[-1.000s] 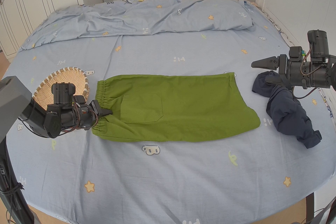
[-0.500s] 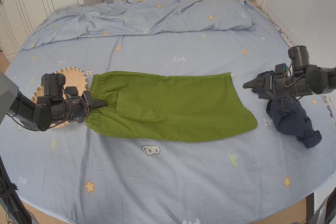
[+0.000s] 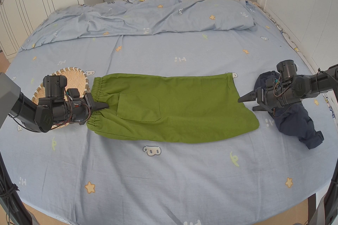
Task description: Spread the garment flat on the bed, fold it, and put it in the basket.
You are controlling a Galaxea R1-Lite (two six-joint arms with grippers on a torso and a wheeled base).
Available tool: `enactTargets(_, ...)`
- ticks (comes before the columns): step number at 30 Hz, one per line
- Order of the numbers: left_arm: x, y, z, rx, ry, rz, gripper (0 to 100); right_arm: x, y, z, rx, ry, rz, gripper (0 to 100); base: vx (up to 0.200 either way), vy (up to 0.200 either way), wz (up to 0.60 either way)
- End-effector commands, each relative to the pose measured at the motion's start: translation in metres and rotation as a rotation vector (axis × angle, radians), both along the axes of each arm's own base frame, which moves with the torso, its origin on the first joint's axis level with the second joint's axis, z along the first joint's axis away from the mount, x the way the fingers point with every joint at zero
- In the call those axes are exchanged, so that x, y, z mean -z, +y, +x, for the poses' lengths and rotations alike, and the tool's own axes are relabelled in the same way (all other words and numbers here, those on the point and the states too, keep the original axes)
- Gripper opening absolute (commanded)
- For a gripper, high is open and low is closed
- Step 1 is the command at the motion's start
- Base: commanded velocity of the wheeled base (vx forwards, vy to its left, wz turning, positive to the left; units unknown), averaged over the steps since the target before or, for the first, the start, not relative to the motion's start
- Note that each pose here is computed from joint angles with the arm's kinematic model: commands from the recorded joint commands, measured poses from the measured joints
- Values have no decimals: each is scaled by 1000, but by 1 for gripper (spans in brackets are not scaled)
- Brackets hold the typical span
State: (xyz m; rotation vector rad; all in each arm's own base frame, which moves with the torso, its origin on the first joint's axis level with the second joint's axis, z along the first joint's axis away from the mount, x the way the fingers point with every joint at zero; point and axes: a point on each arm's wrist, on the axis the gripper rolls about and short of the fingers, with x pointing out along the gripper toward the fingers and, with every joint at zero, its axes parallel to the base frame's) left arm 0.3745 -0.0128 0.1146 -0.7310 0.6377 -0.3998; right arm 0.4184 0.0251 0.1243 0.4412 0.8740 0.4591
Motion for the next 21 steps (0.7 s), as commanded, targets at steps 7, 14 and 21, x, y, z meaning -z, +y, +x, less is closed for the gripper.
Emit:
enactTargets(7,1,-2,1,6,2,0,0,25,6,8,-46,86,36,100,0,0,0)
enactTargets(14,1,-2,1,6,1,0,0,21,6,7,-128,141,150,100,0,0,0)
enactTargets(21,1,-2,1,6,1,0,0,27,6,11,-131,173,156,100,0,0,0)
